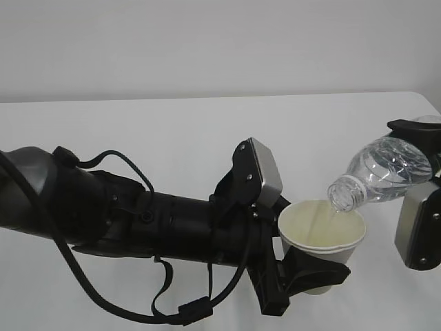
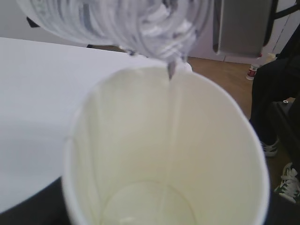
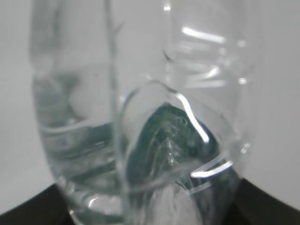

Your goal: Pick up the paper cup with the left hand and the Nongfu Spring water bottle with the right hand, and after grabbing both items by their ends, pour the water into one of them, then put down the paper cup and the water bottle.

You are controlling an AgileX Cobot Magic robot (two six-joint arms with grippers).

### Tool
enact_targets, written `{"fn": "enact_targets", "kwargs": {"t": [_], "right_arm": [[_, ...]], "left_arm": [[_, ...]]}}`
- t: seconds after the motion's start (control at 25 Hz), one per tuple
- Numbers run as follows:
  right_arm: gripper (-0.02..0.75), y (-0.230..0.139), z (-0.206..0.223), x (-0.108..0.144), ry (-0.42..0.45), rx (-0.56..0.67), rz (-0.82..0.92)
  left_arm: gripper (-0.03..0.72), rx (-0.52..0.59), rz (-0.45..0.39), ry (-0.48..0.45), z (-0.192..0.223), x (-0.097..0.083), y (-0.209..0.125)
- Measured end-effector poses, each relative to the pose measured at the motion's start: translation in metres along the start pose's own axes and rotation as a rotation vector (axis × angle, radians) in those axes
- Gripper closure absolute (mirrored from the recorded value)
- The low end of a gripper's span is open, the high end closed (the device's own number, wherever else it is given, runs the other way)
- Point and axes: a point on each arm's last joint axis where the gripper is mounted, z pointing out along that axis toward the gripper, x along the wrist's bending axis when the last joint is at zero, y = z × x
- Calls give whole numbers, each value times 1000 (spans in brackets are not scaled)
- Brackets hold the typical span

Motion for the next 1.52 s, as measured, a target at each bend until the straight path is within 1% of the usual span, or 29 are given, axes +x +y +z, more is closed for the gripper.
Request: {"fn": "enact_targets", "kwargs": {"t": [1.52], "right_arm": [[310,0,0,-1,-13,-4,-6]], "left_arm": [[215,1,-1,3,0,0,0]]}}
